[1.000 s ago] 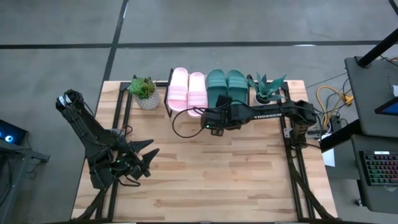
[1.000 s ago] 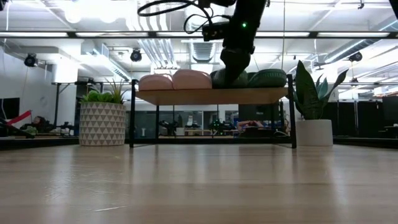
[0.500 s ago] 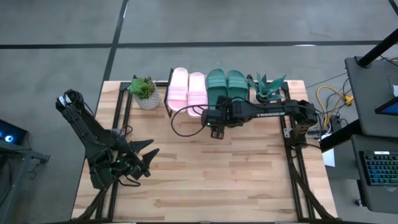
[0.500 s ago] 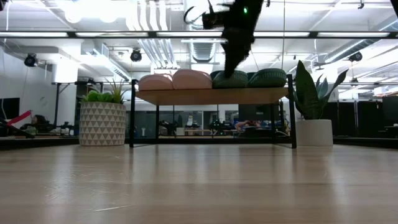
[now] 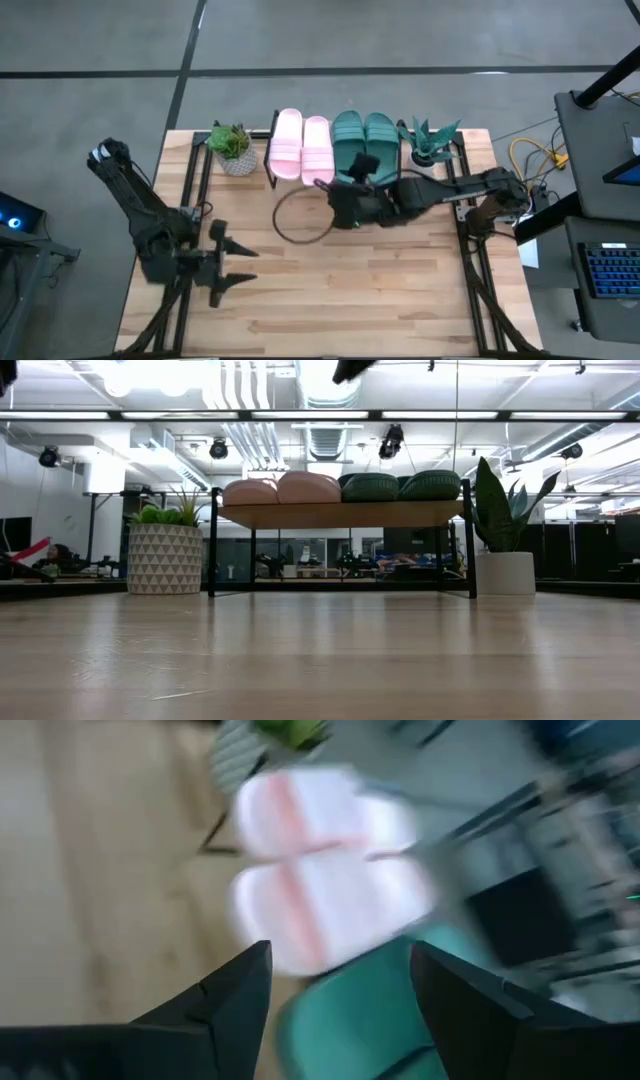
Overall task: Pick and place slides into the shelf
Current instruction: Return to Home Position
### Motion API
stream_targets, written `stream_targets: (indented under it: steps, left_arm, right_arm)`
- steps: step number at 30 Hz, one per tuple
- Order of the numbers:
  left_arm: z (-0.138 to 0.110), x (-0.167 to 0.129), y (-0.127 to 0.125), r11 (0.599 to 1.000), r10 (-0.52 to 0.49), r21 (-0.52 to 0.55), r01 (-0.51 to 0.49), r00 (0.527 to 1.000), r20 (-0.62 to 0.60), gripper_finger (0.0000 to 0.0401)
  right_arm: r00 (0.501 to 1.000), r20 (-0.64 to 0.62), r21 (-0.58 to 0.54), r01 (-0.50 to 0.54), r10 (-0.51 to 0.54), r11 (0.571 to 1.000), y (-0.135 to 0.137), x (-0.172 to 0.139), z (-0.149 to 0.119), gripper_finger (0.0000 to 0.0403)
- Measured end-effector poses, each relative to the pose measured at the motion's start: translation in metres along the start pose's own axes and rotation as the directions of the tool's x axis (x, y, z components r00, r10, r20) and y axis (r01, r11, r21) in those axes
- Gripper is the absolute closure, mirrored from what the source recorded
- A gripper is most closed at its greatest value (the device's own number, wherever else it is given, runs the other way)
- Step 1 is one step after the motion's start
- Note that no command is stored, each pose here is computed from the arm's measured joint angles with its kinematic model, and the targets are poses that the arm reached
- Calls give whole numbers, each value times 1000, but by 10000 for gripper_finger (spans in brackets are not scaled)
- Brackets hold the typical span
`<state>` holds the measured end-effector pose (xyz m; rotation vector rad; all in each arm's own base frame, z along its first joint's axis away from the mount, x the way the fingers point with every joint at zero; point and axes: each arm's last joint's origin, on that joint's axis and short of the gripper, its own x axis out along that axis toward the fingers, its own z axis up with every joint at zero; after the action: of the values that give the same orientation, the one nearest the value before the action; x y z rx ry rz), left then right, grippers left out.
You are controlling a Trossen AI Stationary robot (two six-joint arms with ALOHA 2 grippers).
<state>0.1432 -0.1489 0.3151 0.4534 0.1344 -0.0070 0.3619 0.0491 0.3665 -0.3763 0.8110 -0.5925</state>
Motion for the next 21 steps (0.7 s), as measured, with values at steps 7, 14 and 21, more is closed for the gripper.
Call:
stream_targets:
  steps: [7,14,21]
  left_arm:
    - [-24,18,31,938,-301,-141,318,945,127,183]
    - [-50,47,86,988,-101,-103,111,990,99,183]
    - [-59,21,111,998,-12,-60,16,998,57,222]
  right_arm:
    - [984,105,-42,146,-141,988,14,-41,-9,184]
    - [986,102,-34,134,-130,990,17,-47,-25,184]
    - [990,51,-29,136,-135,990,17,-40,-52,184]
